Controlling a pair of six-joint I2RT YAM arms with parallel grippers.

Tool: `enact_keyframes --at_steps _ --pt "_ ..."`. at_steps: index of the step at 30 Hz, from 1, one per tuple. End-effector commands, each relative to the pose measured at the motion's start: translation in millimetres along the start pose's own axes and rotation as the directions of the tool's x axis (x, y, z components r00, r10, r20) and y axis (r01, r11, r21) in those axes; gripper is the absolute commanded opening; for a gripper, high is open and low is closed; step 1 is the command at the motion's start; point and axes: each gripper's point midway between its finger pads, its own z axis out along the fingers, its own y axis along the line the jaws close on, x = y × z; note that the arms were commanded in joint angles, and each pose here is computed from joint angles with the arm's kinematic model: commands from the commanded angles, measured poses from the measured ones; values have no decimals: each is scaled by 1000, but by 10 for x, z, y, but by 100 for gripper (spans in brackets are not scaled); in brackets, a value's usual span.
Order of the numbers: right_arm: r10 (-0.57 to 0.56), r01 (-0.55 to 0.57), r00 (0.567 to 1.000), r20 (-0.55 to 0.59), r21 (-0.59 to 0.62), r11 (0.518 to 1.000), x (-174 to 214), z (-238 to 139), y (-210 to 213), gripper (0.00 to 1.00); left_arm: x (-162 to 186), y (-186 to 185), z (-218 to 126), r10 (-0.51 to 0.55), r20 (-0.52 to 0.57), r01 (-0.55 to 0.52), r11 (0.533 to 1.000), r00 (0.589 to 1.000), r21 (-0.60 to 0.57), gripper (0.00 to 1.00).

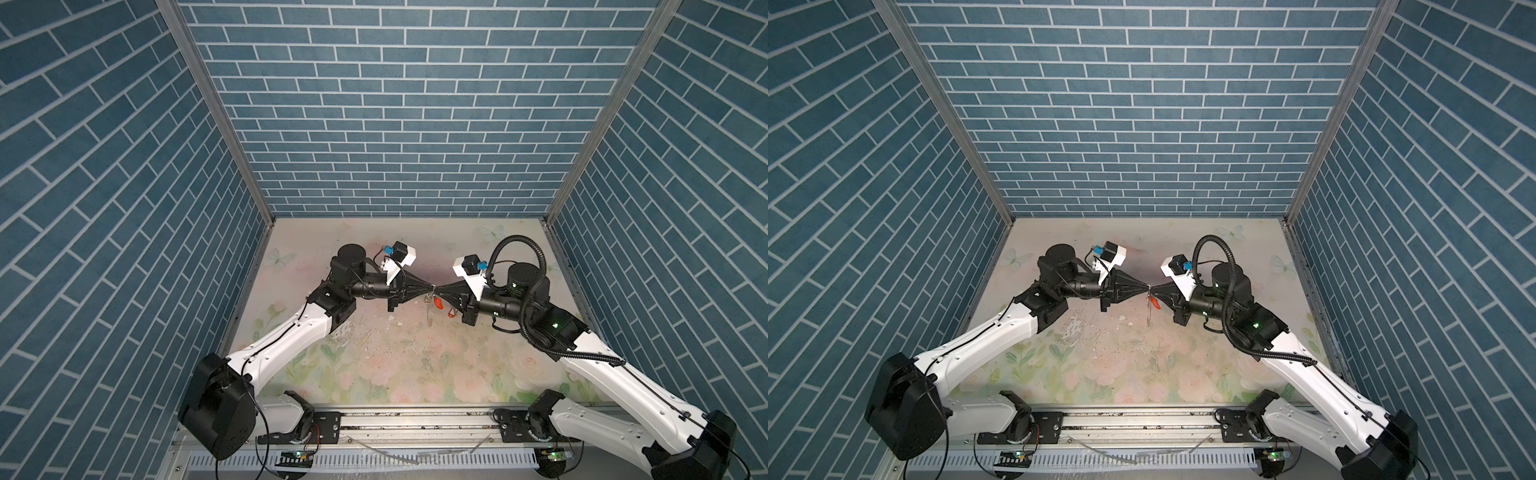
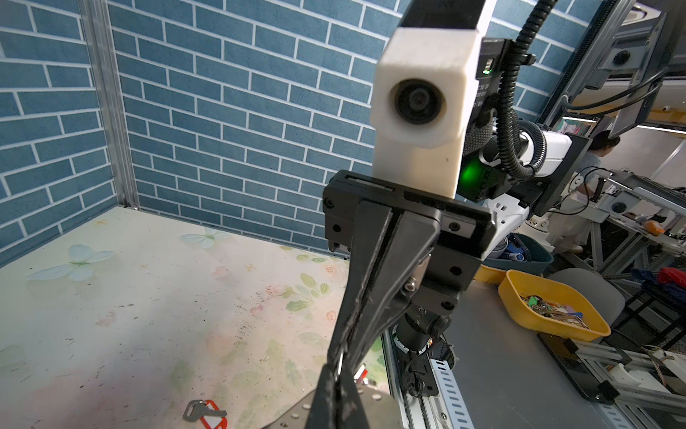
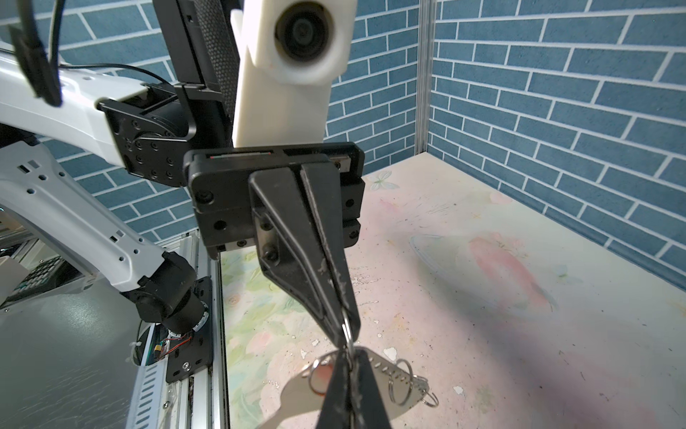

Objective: Put the keys on the keyring

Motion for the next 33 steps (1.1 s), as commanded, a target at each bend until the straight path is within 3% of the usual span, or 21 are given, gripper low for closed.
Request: enact_keyframes --at_steps 1,11,14,20,33 --pt "-86 86 994 66 5 996 -238 -31 17 0 -47 -120 47 4 -5 -4 998 1000 58 0" --pt "-96 96 995 28 -2 995 -185 -40 29 0 -52 -98 22 12 -6 -12 1000 1000 25 7" --pt "-95 95 995 24 -1 995 -174 -37 28 0 -63 -119 16 20 -3 -20 999 1000 28 0" --pt "-94 94 995 33 2 996 -182 -23 14 0 -76 -163 23 11 9 -11 998 1000 62 0" --pt "-97 96 995 33 19 995 -191 -6 -25 15 -58 -195 33 0 -2 0 996 1000 94 0"
